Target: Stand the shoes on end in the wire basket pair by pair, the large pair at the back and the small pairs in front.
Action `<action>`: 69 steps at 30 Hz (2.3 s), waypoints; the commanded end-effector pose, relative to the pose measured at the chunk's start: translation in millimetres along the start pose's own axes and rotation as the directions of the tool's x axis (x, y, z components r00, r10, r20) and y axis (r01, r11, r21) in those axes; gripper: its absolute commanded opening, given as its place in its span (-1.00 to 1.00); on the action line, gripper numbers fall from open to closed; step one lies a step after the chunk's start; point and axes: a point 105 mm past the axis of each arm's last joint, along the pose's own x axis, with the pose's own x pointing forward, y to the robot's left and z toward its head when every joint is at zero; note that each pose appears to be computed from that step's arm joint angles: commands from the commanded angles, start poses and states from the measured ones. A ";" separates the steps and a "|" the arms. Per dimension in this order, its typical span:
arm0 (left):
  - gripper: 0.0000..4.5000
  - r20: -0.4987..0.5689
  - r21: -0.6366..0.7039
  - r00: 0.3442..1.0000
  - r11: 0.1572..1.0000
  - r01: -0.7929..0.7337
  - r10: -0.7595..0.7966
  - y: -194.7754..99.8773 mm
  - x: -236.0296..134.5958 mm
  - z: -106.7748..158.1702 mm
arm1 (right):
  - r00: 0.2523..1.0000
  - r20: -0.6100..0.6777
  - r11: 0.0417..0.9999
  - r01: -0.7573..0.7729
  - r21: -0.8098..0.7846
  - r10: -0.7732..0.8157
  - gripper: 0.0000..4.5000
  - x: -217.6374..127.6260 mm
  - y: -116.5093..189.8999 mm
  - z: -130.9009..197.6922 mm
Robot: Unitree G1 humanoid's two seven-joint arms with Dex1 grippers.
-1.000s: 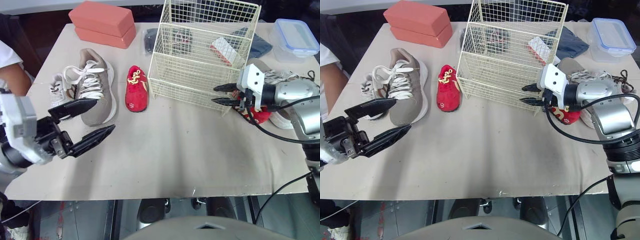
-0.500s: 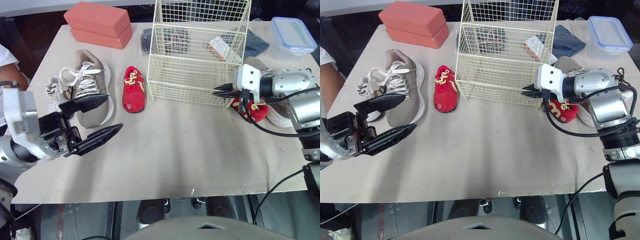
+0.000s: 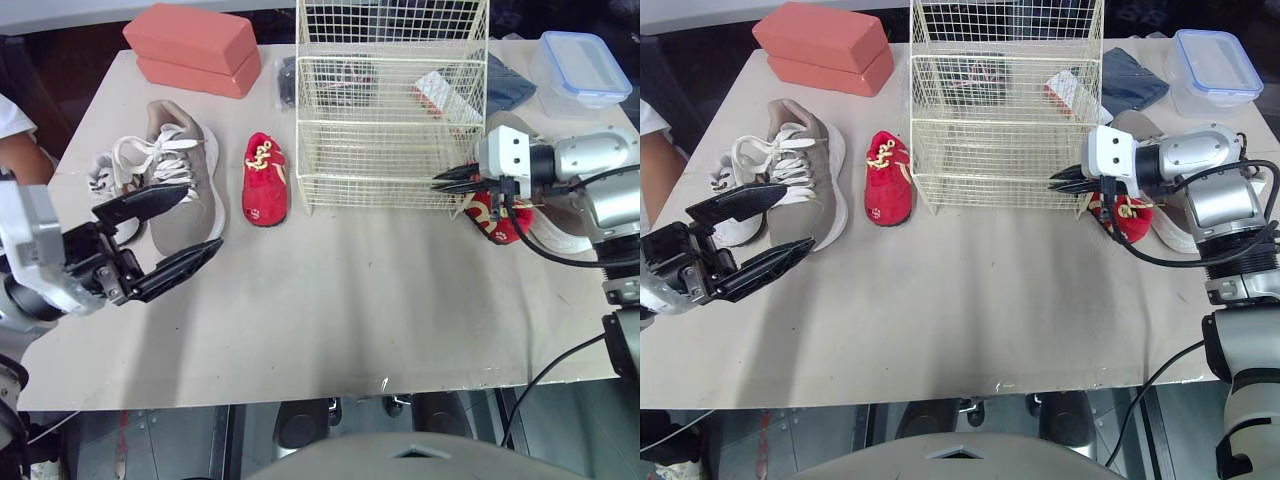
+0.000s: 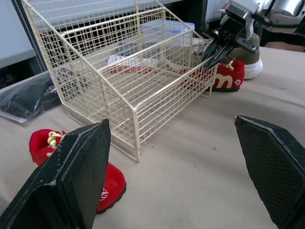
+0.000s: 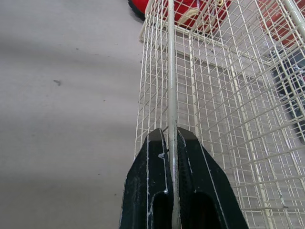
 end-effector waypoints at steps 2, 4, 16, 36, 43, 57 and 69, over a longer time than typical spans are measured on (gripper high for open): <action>1.00 0.046 0.062 0.999 0.998 -0.031 0.028 3.1 -1.2 15.8 | 0.999 0.047 0.993 -0.015 -0.113 0.021 -0.99 -11.5 -2.4 21.8; 1.00 0.042 0.059 0.999 0.998 -0.029 0.026 2.7 -1.0 15.2 | 0.999 0.042 0.993 -0.025 -0.114 0.030 -0.99 -11.5 -0.2 20.8; 1.00 0.114 0.027 0.992 0.998 -0.053 0.049 8.8 -6.3 19.1 | 0.998 0.061 0.997 0.017 -0.078 -0.013 -0.99 -8.1 -0.6 23.0; 1.00 0.206 -0.062 0.974 0.995 -0.082 0.093 18.1 -20.0 7.3 | 0.996 0.075 0.999 0.042 -0.001 -0.042 0.59 -15.2 3.6 23.4; 1.00 0.229 -0.053 0.973 0.998 -0.021 0.033 11.5 -10.2 17.9 | 0.980 0.100 0.975 0.158 0.157 -0.175 0.97 -59.8 6.3 38.2; 1.00 0.173 0.033 0.936 0.951 0.307 -0.308 -22.8 50.5 46.0 | 0.650 -0.353 0.477 0.746 0.464 -0.673 0.97 -181.9 52.8 -44.4; 1.00 0.085 0.029 0.924 0.928 0.371 -0.372 -20.3 60.9 35.3 | 0.584 -0.460 0.291 0.775 0.561 -0.669 0.97 -186.4 79.8 -79.4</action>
